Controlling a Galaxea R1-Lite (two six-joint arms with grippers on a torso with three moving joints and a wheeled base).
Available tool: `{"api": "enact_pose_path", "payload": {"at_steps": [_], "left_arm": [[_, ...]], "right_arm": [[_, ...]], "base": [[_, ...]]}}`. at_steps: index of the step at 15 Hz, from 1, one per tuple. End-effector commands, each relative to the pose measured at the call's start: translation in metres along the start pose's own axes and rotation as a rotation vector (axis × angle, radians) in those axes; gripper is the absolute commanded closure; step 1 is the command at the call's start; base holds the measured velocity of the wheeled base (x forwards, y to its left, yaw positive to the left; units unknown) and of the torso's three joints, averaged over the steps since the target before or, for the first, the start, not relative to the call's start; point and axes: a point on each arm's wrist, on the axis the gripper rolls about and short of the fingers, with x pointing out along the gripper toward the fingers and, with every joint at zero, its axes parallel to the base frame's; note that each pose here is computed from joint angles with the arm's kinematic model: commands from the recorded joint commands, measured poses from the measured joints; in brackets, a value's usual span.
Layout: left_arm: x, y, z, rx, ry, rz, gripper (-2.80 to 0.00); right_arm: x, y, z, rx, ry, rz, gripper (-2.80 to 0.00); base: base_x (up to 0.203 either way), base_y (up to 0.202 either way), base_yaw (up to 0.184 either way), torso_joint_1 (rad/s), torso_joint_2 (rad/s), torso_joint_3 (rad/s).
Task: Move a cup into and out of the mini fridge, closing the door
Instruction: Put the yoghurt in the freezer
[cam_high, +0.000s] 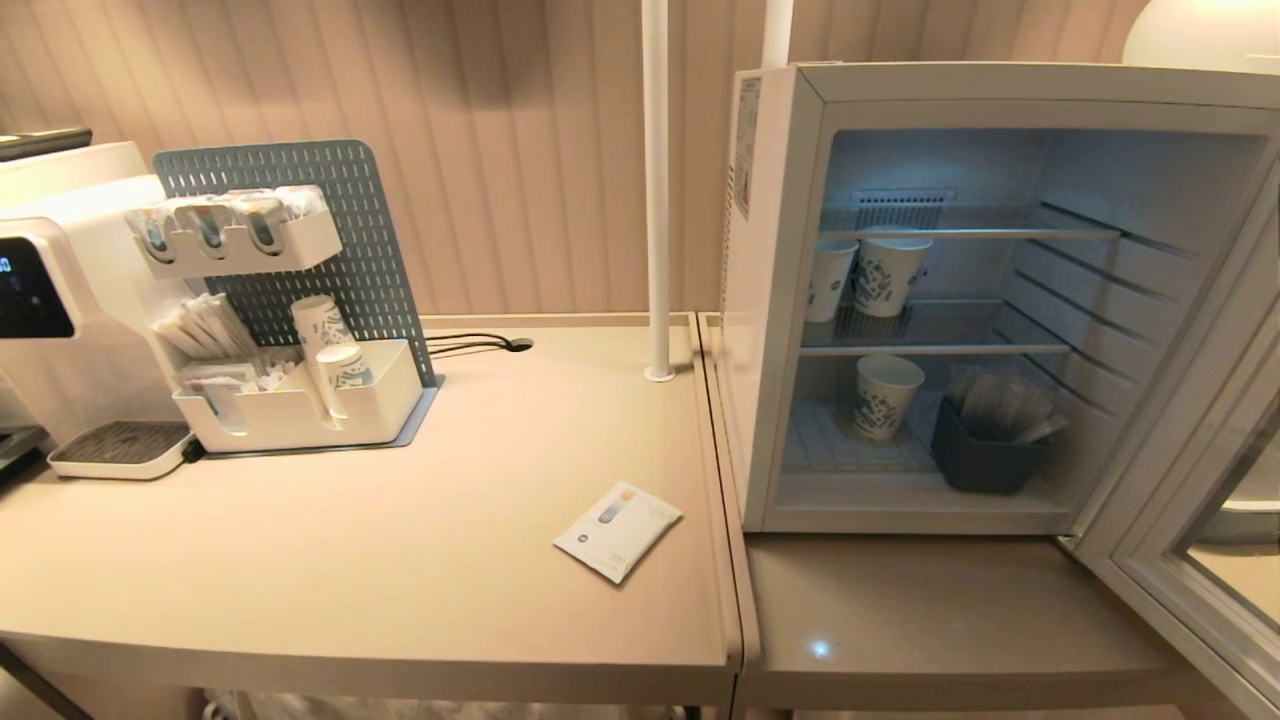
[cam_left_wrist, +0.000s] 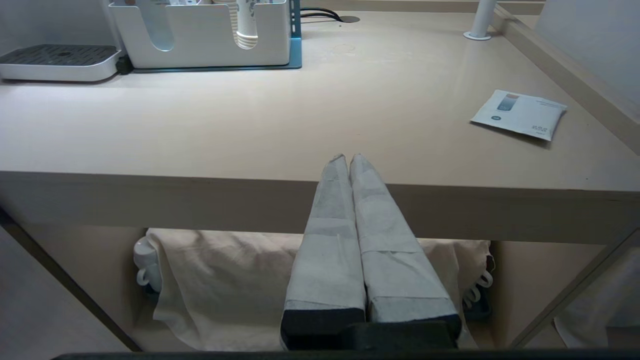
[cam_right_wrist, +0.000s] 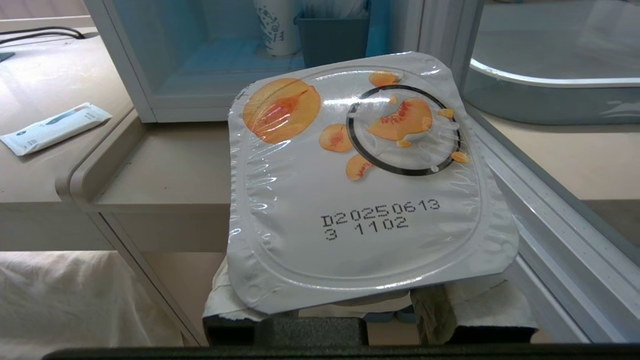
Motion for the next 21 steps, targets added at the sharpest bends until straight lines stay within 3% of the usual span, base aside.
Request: {"api": "enact_pose_path", "payload": {"at_steps": [1,3,5,7,10,15,21], "left_arm": [[0.000,0.000,0.000,0.000,0.003,0.001,0.00],[0.000,0.000,0.000,0.000,0.003,0.001,0.00],[0.000,0.000,0.000,0.000,0.003,0.001,0.00],[0.000,0.000,0.000,-0.003,0.003,0.001,0.00],[0.000,0.000,0.000,-0.005,0.003,0.001,0.00],[0.000,0.000,0.000,-0.007,0.003,0.002,0.00],[0.000,0.000,0.000,-0.008,0.003,0.002,0.00]], "right_arm": [[0.000,0.000,0.000,-0.003,-0.004,0.001,0.00],[-0.004,0.000,0.011,0.007,-0.040,0.000,0.00],[-0.015,0.000,0.039,0.050,-0.077,0.025,0.00],[-0.022,0.003,0.049,0.066,-0.007,0.145,0.00],[-0.011,0.004,0.065,0.080,0.110,0.196,0.00],[0.055,0.006,0.083,0.086,0.321,0.272,0.00],[0.159,0.013,0.058,0.060,0.450,0.373,0.00]], "base": [[0.000,0.000,0.000,0.000,0.00,0.000],[0.000,0.000,0.000,0.000,0.00,0.000],[0.000,0.000,0.000,0.000,0.00,0.000],[0.000,0.000,0.000,0.000,0.00,0.000],[0.000,0.000,0.000,0.000,0.00,0.000],[0.000,0.000,0.000,0.000,0.00,0.000],[0.000,0.000,0.000,0.000,0.00,0.000]]}}
